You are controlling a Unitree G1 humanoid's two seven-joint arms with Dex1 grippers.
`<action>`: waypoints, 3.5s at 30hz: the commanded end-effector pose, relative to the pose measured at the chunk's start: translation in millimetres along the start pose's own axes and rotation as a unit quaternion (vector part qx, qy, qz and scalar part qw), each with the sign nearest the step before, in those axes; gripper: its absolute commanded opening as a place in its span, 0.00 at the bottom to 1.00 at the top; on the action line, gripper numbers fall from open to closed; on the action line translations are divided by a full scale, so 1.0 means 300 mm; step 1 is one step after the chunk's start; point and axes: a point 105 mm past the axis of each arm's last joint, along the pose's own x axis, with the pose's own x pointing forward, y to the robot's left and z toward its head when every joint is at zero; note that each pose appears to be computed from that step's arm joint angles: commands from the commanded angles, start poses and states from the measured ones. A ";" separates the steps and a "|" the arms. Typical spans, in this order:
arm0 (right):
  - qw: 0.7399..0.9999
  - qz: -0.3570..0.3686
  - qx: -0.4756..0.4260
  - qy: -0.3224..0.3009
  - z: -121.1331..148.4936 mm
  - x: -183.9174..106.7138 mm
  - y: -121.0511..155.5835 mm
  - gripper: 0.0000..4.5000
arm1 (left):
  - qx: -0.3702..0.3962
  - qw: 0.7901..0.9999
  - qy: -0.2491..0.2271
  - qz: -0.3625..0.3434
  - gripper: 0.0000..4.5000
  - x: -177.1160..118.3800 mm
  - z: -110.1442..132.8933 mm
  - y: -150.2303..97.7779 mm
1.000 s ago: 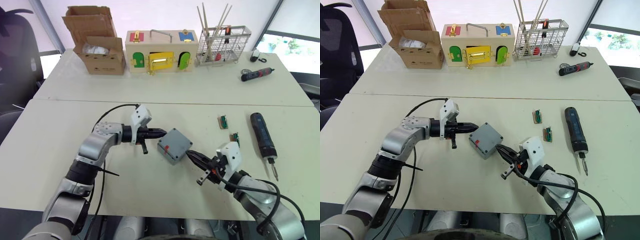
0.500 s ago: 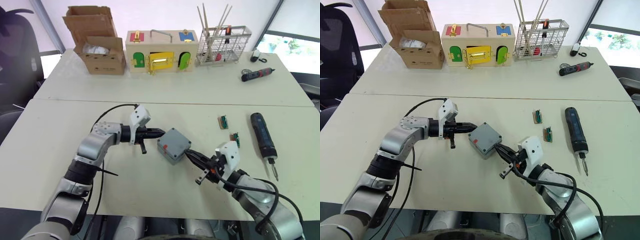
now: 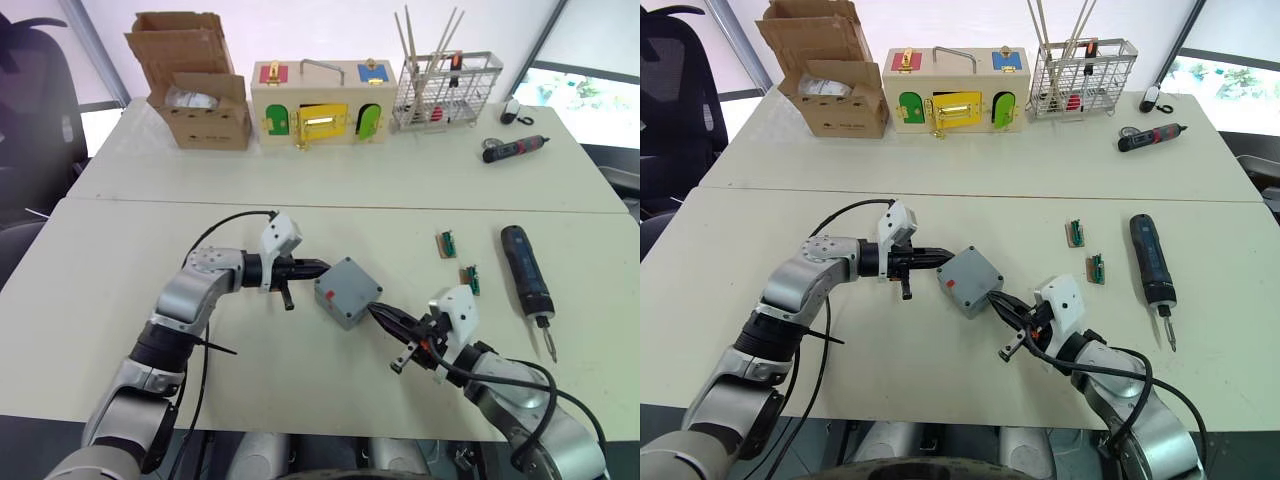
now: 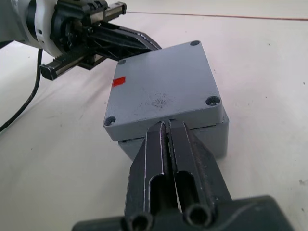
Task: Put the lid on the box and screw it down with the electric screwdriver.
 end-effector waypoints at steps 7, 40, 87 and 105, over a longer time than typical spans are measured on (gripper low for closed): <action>1.000 -0.007 -0.014 -0.018 0.027 0.000 -0.010 0.01 | 0.022 0.999 -0.010 -0.030 0.00 0.014 0.035 -0.040; 1.000 -0.011 -0.016 -0.022 0.030 0.011 -0.019 0.01 | 0.031 0.999 -0.015 -0.028 0.00 0.033 0.040 -0.039; 0.999 -0.007 -0.003 -0.034 0.064 -0.049 0.001 0.01 | 0.010 1.000 -0.019 0.009 0.00 -0.064 0.061 0.046; 0.999 -0.012 -0.008 0.040 -0.063 0.003 -0.019 0.01 | -0.022 1.000 -0.004 -0.002 0.00 0.001 -0.063 0.013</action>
